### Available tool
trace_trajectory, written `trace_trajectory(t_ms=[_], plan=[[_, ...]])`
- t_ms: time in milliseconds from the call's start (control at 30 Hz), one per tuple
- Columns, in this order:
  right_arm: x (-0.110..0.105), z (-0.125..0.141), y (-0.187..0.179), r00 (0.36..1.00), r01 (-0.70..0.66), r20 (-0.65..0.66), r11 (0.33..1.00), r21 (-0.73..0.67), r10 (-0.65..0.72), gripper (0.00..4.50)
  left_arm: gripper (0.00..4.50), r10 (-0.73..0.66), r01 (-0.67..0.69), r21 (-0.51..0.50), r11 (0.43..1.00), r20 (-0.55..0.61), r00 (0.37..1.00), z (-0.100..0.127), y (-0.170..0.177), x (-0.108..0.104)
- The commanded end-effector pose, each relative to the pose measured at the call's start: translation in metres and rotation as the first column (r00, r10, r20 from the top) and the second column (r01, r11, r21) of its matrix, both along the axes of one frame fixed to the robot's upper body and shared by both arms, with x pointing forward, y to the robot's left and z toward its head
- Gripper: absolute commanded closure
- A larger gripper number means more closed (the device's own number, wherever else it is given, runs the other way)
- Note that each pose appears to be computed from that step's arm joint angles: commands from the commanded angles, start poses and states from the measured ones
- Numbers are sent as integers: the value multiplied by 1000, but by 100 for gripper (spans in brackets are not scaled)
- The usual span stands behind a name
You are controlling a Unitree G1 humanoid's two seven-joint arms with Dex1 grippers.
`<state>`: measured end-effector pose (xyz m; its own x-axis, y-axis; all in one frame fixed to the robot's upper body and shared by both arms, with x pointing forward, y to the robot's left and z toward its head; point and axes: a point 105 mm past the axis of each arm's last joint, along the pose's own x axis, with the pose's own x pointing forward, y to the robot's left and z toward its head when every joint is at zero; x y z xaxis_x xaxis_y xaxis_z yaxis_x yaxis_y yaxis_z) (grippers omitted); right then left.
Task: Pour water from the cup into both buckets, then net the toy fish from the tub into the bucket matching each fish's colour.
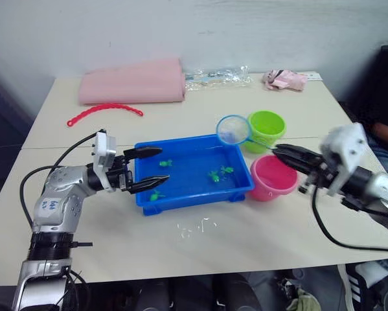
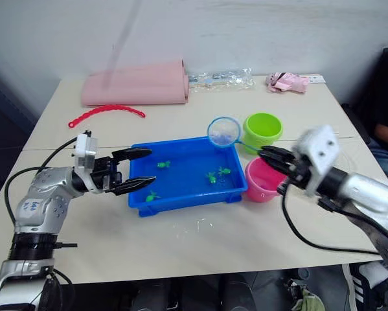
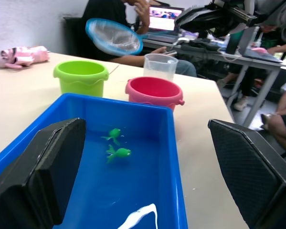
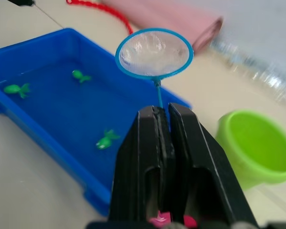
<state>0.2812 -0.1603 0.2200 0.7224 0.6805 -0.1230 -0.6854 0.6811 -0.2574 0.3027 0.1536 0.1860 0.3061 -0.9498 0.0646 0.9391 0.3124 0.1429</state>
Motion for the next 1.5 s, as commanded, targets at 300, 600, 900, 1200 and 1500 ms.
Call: trace_trajectory(t_ms=[300,600,900,1200,1500], plan=[[9,-47,26,923,36,-381,997,-62,-57,450,5,29,-29,0,1000,42,999,13,6,-10],[14,-56,23,895,86,-430,992,-94,-119,450,5,39,-39,5,999,41,998,12,8,-13],[20,-60,7,847,211,-486,975,-64,-215,450,5,30,-31,11,999,41,999,10,4,-14],[25,-63,1,807,288,-521,956,-62,-277,450,5,18,-19,13,1000,39,999,11,2,-12],[30,-61,2,804,333,-508,942,-46,-309,450,5,13,-14,14,1000,42,999,11,1,-12]])
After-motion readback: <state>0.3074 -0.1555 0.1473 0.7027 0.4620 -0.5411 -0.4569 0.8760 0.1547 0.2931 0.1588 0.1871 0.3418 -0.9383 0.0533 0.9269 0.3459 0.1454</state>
